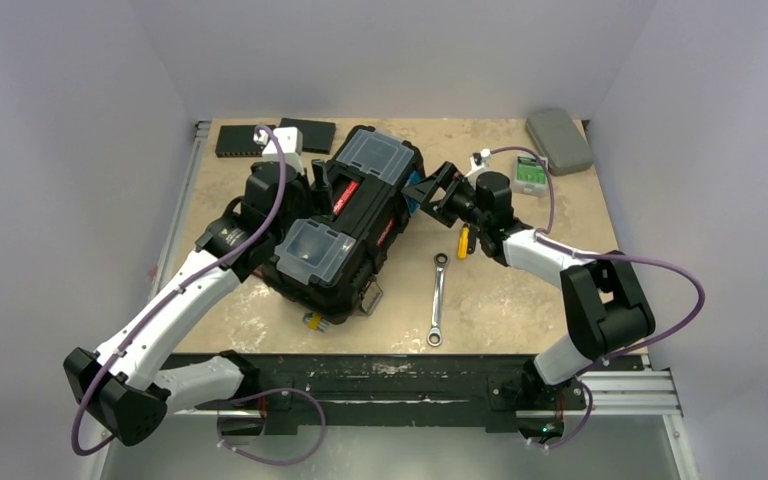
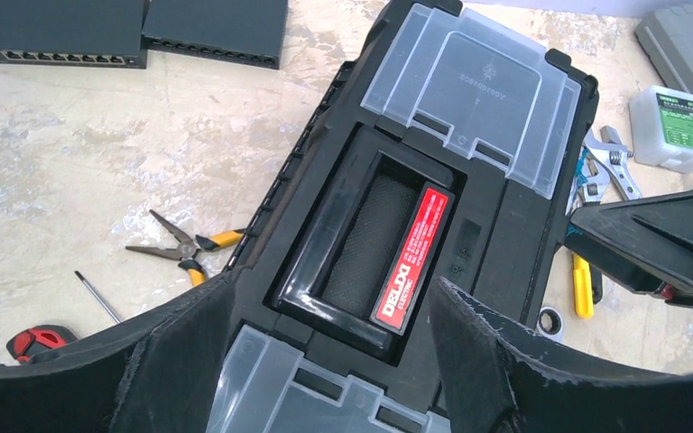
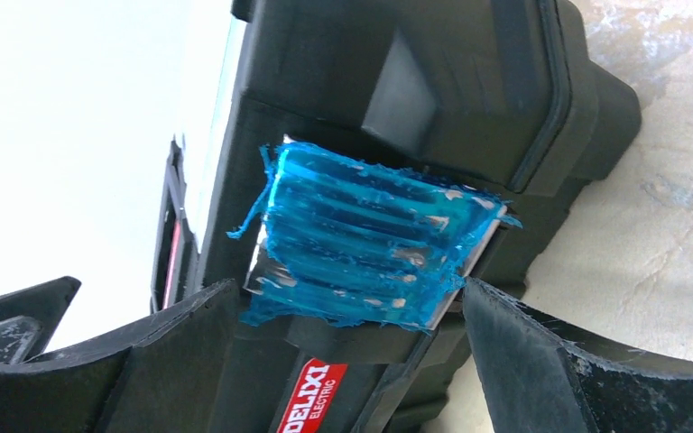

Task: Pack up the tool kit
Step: Close the toolbox at the center of the board.

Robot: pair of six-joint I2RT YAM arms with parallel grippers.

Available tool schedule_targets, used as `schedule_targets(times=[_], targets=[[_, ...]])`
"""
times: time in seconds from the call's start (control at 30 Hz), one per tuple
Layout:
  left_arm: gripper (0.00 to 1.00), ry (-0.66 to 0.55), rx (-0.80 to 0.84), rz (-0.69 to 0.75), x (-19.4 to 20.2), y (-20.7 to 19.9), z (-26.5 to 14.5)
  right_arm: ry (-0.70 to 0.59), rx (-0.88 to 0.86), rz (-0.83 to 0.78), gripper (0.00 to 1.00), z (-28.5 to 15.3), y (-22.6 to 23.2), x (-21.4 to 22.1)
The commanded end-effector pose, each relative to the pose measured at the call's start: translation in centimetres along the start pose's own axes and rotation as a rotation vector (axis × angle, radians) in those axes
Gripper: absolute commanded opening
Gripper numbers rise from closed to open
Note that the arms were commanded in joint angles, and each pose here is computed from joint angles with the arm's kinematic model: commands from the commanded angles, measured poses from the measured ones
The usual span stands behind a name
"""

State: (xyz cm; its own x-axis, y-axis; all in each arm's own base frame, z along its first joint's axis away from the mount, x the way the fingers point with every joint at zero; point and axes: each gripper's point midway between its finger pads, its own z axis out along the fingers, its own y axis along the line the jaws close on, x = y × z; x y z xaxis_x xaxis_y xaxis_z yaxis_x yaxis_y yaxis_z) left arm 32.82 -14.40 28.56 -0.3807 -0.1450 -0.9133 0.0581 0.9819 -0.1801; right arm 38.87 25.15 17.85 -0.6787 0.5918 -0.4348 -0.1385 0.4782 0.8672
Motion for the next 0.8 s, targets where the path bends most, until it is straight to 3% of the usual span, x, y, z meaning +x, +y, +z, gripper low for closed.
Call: schedule_targets(times=[0.0, 0.17, 0.37, 0.77], targets=[[0.76, -0.057, 0.038, -0.049, -2.6, -1.0, -0.1, -0.053, 0.023, 0.006, 0.92, -0.5, 0.3, -1.0], [0.76, -0.048, 0.042, -0.045, -2.6, -1.3, 0.3, -0.067, 0.133, 0.031, 0.93, 0.2, -1.1, -1.8], [0.76, -0.035, 0.038, -0.041, -2.3, -1.5, 0.9, -0.072, 0.128, 0.043, 0.92, 0.8, -1.1, -1.8], [0.76, -0.030, 0.024, -0.033, -2.4, -1.1, 1.2, -0.066, 0.115, 0.053, 0.76, 1.0, -2.2, -1.0]])
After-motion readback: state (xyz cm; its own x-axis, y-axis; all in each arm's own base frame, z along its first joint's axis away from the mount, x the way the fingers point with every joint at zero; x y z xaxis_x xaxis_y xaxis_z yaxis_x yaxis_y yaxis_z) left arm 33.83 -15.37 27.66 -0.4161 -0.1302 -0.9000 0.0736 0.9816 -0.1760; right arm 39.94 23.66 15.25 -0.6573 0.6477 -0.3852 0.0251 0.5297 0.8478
